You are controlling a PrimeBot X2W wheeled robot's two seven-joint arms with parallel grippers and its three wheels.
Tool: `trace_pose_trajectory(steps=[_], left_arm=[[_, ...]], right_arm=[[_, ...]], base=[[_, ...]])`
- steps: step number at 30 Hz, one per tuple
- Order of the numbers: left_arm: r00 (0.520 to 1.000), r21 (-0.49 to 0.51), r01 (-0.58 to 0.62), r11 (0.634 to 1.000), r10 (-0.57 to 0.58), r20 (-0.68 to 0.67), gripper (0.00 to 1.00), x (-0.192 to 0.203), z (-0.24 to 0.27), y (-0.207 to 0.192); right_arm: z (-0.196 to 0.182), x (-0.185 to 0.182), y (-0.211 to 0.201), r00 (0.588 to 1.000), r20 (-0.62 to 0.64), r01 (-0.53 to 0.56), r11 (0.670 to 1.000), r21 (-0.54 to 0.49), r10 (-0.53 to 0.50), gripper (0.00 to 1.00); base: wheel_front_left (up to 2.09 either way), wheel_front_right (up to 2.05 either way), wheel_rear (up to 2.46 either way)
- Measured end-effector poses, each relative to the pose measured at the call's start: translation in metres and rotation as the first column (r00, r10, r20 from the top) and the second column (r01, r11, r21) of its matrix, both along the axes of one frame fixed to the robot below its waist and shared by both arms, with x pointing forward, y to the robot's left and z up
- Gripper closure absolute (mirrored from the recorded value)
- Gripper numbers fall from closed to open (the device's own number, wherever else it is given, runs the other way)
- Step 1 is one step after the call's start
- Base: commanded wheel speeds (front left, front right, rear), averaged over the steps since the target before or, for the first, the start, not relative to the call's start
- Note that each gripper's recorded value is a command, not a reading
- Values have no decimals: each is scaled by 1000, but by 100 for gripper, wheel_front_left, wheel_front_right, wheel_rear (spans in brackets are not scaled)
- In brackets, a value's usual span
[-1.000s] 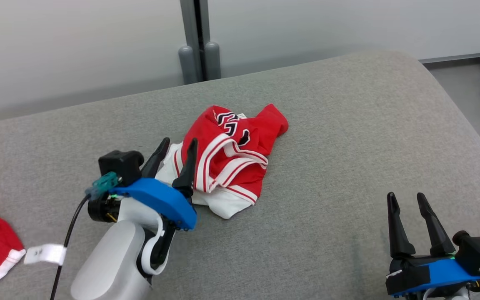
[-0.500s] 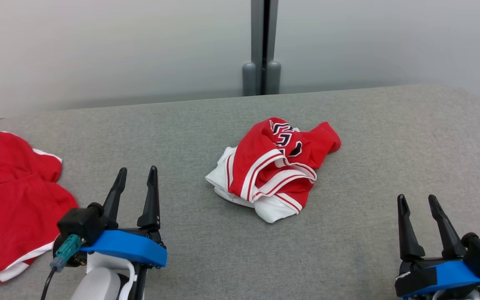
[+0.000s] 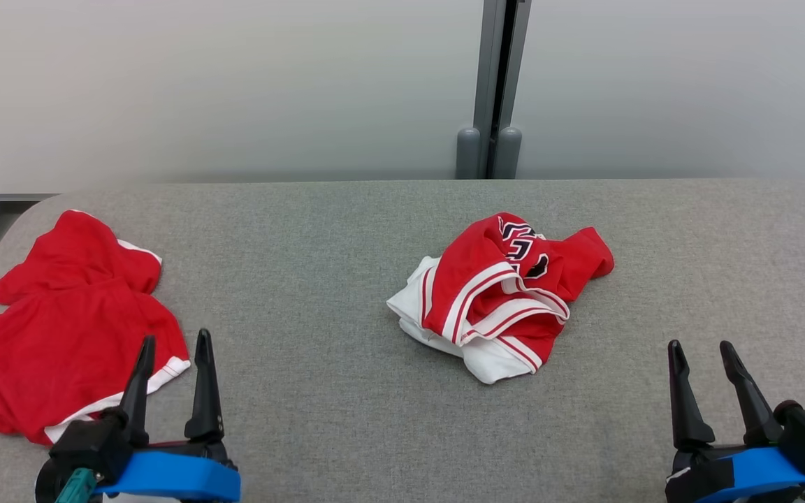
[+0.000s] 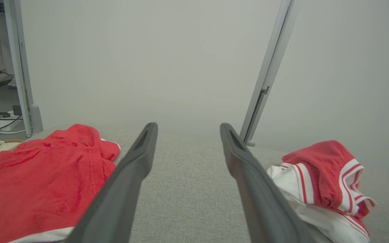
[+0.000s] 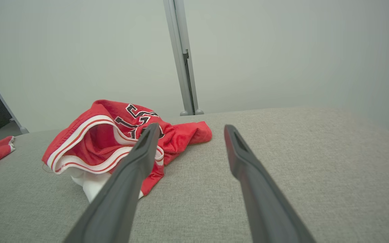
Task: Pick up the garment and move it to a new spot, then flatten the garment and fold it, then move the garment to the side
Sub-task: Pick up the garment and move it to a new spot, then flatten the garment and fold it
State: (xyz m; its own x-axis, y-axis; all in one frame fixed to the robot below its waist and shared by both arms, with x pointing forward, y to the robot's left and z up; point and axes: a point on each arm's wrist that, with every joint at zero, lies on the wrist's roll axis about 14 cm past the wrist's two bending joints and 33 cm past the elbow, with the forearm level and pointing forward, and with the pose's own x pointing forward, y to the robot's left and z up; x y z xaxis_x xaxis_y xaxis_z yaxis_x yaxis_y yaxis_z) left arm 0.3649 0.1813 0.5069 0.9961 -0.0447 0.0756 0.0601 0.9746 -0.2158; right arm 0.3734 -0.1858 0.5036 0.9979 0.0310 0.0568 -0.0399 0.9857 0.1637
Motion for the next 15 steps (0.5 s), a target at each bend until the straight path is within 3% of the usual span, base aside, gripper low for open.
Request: trace_pose_trajectory(steps=[15], left_arm=[[996,68,-13,998,20,-92,0,-19,-32,9]], right_arm=[[-6,-3,1,1000,-28,-5,1000,-3,5,0]], base=[[0,0,0]])
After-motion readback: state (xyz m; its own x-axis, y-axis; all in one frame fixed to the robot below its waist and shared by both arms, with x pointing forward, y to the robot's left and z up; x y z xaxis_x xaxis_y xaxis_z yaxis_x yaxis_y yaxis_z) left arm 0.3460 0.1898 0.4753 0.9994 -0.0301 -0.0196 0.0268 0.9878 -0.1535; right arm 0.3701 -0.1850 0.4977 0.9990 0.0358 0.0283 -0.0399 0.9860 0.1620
